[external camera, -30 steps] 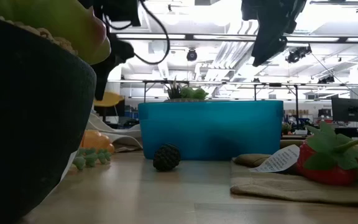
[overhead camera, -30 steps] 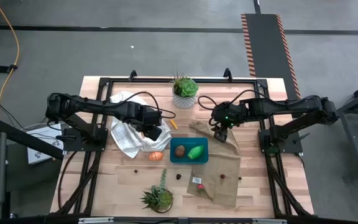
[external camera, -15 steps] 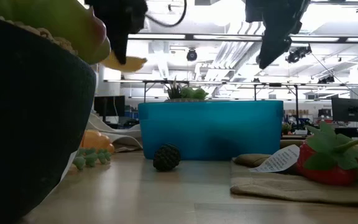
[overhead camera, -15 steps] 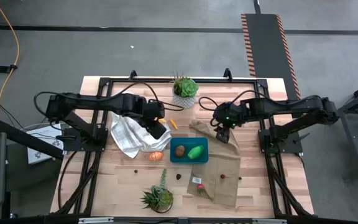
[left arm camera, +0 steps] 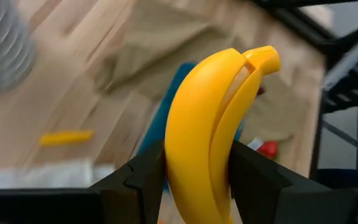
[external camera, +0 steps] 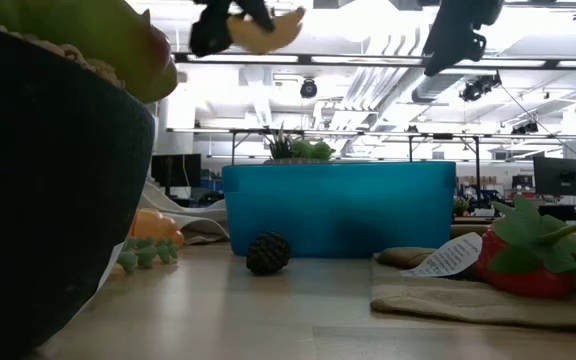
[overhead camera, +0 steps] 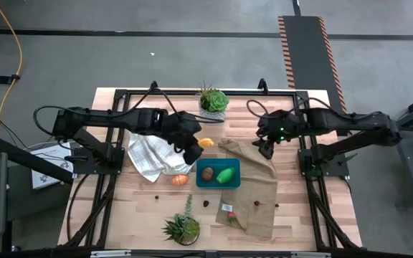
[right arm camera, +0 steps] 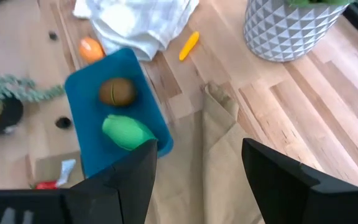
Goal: Pick and placing Produce into tupperware
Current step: Put the yellow banana into the blue bin, then put the red cherry into the blue bin
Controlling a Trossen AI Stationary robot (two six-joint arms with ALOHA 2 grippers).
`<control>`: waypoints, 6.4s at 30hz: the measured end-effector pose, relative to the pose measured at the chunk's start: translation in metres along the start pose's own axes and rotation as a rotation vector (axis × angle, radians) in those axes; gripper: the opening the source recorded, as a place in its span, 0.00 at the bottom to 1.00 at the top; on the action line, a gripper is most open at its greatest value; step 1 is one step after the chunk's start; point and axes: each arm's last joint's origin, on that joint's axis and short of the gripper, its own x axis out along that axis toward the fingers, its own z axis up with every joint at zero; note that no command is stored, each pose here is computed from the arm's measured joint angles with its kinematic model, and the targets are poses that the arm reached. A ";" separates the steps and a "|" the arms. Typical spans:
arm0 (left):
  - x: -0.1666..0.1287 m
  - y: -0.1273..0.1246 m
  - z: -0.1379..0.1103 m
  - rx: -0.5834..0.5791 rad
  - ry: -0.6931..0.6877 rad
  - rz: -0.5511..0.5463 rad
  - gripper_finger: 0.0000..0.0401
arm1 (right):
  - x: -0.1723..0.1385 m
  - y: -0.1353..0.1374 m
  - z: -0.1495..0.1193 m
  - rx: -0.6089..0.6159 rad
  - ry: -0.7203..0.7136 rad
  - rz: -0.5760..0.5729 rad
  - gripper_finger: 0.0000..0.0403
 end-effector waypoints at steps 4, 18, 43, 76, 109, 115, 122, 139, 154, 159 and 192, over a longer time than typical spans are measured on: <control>0.000 -0.017 0.000 0.130 -0.071 -0.052 0.37 | -0.008 -0.002 -0.001 0.007 -0.026 0.010 0.56; 0.063 -0.043 -0.017 0.257 -0.032 -0.014 0.37 | -0.007 -0.001 0.000 0.012 -0.034 0.013 0.56; 0.141 -0.029 -0.043 0.218 0.173 0.073 0.37 | -0.007 -0.002 -0.001 0.010 -0.024 0.010 0.56; 0.139 -0.032 -0.041 0.210 0.182 0.003 0.52 | -0.007 -0.002 -0.003 -0.011 -0.009 0.004 0.56; -0.025 -0.036 0.065 0.350 0.233 0.010 0.01 | -0.005 -0.007 -0.077 0.343 -0.062 0.214 0.56; -0.046 -0.025 0.066 0.341 0.213 0.063 0.02 | -0.002 0.012 -0.079 0.394 -0.095 0.224 0.56; -0.081 -0.005 0.058 0.338 0.252 0.146 0.01 | 0.010 0.037 -0.083 0.481 -0.055 0.257 0.56; -0.161 0.045 -0.029 0.199 -0.022 0.125 0.00 | 0.043 0.103 -0.101 0.707 0.081 0.253 0.56; -0.133 0.080 -0.109 -0.005 -0.047 0.056 0.01 | 0.029 0.160 -0.088 0.885 0.422 -0.216 0.51; -0.124 0.084 -0.116 -0.016 -0.013 0.070 0.00 | 0.054 0.173 -0.093 0.943 0.489 -0.321 0.51; -0.120 0.079 -0.121 -0.295 0.130 -0.148 0.00 | 0.089 0.152 -0.120 -0.149 0.631 0.026 0.51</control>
